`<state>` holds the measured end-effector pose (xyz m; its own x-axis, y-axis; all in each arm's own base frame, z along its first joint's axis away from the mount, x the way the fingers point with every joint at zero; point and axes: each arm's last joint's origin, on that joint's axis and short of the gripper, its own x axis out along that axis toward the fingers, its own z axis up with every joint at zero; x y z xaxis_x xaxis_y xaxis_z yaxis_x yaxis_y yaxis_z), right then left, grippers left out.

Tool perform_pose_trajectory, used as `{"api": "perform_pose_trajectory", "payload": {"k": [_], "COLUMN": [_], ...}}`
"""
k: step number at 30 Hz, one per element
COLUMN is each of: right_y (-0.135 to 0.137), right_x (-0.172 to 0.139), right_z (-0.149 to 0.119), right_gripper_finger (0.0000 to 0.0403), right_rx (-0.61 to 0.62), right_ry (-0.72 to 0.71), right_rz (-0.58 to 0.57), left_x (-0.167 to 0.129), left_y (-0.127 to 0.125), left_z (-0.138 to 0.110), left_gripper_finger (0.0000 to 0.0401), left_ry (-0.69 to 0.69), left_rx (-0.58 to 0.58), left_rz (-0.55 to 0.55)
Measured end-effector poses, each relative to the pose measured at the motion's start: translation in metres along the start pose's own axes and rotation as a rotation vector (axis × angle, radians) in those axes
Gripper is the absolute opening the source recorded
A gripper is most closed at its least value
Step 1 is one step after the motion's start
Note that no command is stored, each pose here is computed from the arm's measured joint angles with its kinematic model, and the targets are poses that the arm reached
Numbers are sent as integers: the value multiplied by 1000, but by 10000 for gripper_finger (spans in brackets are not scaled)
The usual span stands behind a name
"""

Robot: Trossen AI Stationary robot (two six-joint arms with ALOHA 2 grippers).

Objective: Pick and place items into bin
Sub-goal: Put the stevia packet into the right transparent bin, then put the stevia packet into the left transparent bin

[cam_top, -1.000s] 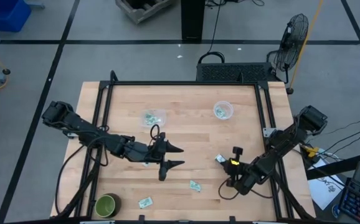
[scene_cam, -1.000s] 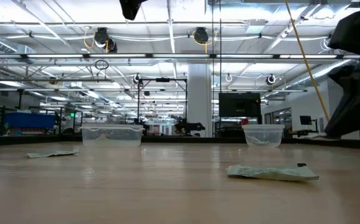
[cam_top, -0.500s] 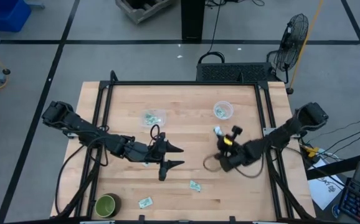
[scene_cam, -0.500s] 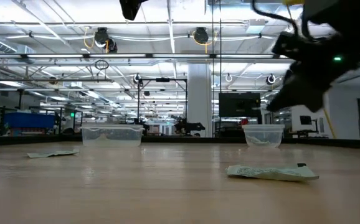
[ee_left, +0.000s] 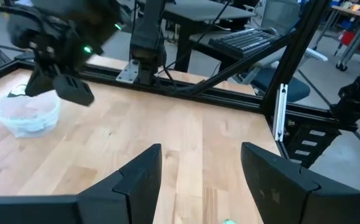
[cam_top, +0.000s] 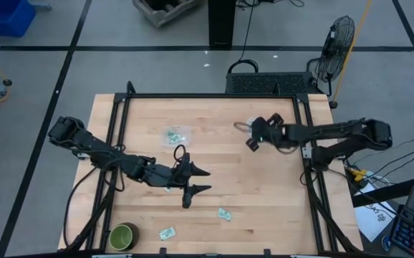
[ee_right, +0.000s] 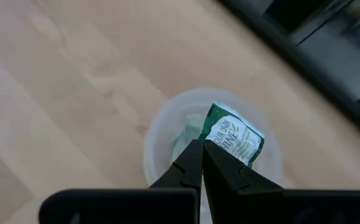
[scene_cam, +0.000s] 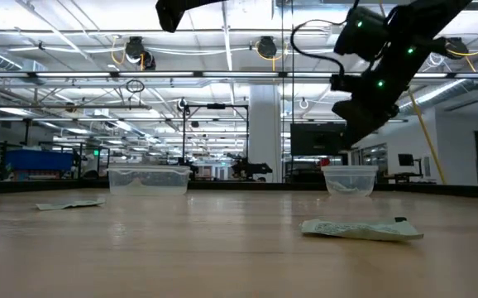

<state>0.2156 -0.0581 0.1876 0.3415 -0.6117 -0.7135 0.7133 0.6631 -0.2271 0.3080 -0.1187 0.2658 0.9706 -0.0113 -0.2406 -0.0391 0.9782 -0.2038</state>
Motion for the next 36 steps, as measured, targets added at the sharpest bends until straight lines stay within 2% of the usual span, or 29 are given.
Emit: {"api": "perform_pose_trajectory", "payload": {"k": [4,8,19,25,30,36], "right_y": [-13,-16,-2,31,60,92], "right_x": [13,17,8,-16,-51,-95], "right_z": [4,6,8,2,-5,-16], "right_gripper_finger": [5,30,166,204,206,205], "right_rx": [56,33,1,-88,-128,-132], "right_ry": [78,73,10,-73,-192,-341], "right_rz": [99,86,160,313,489,738], "left_x": [0,3,18,19,22,34], "left_y": [1,4,16,15,15,15], "left_z": [-1,-3,-13,-16,-23,-47], "left_gripper_finger": [223,223,223,223,223,223], "left_ry": [2,9,37,89,148,269], "left_rx": [-41,-43,-60,-54,-69,-90], "left_rz": [19,52,94,21,-14,-54]}}
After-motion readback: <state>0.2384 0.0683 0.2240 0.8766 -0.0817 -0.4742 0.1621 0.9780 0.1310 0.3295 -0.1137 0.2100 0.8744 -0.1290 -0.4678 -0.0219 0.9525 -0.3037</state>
